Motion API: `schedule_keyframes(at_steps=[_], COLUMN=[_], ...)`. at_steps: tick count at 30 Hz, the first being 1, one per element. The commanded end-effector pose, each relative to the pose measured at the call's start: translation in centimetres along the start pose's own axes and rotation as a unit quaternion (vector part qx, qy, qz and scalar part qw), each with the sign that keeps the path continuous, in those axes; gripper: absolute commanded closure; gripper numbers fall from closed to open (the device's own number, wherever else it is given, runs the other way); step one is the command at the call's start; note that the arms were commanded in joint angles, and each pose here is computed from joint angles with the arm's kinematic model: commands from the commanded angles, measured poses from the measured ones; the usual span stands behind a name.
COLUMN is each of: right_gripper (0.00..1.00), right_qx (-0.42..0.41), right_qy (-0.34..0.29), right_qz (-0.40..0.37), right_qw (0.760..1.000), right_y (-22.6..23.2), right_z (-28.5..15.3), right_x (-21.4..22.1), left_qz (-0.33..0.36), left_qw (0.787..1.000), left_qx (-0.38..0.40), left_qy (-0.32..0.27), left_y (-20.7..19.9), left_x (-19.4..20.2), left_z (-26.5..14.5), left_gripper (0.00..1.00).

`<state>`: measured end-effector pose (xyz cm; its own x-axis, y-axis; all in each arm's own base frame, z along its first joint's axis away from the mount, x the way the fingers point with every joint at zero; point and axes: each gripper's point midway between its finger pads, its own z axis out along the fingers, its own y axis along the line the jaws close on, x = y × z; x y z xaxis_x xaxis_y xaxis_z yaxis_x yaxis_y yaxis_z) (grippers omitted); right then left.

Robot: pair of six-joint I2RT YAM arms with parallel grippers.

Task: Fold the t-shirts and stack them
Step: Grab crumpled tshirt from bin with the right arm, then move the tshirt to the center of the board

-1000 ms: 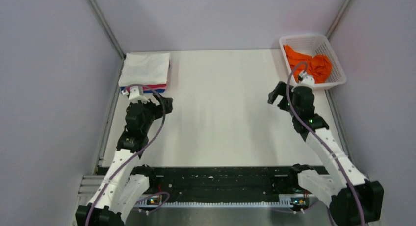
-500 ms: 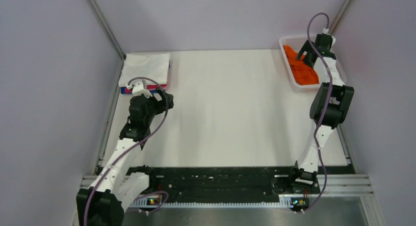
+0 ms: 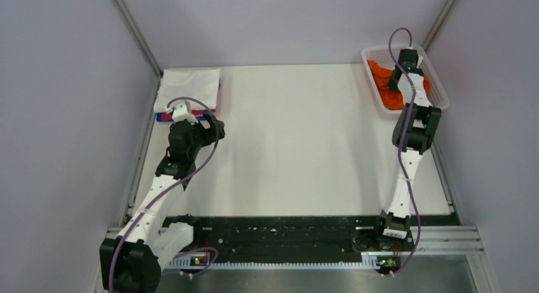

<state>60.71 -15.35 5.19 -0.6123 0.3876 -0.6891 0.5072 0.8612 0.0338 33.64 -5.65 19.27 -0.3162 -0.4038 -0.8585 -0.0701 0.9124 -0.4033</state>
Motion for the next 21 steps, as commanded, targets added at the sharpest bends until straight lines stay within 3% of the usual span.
schedule_keyframes(at_steps=[1,6,10,15,21], right_gripper=[1.0,1.0,1.0,1.0,1.0], right_qx=[-0.016,-0.121,-0.274,-0.436,-0.602], right_qy=[-0.057,-0.219,-0.288,-0.308,-0.312], right_qz=[-0.017,-0.01,-0.022,-0.074,-0.142], right_qw=[0.998,0.968,0.917,0.842,0.722], right_y=[0.5,2.9,6.6,12.0,18.1], right_z=[-4.6,-19.9,-32.6,-45.5,-58.2], right_x=[-5.7,-17.2,-20.1,-17.1,-10.4], left_qz=[-0.001,-0.017,-0.023,-0.034,-0.045], left_qw=[0.999,0.997,0.997,0.994,0.992], left_qx=[0.027,0.053,0.051,0.067,0.071], left_qy=[-0.045,-0.056,-0.062,-0.082,-0.092], left_y=[-1.7,-2.7,-2.5,-2.9,-3.0], left_x=[-3.3,-3.8,-3.9,-4.5,-5.0], left_z=[-1.1,-2.2,-3.3,-4.8,-6.5], left_gripper=[0.01,0.01,0.01,0.01,0.01])
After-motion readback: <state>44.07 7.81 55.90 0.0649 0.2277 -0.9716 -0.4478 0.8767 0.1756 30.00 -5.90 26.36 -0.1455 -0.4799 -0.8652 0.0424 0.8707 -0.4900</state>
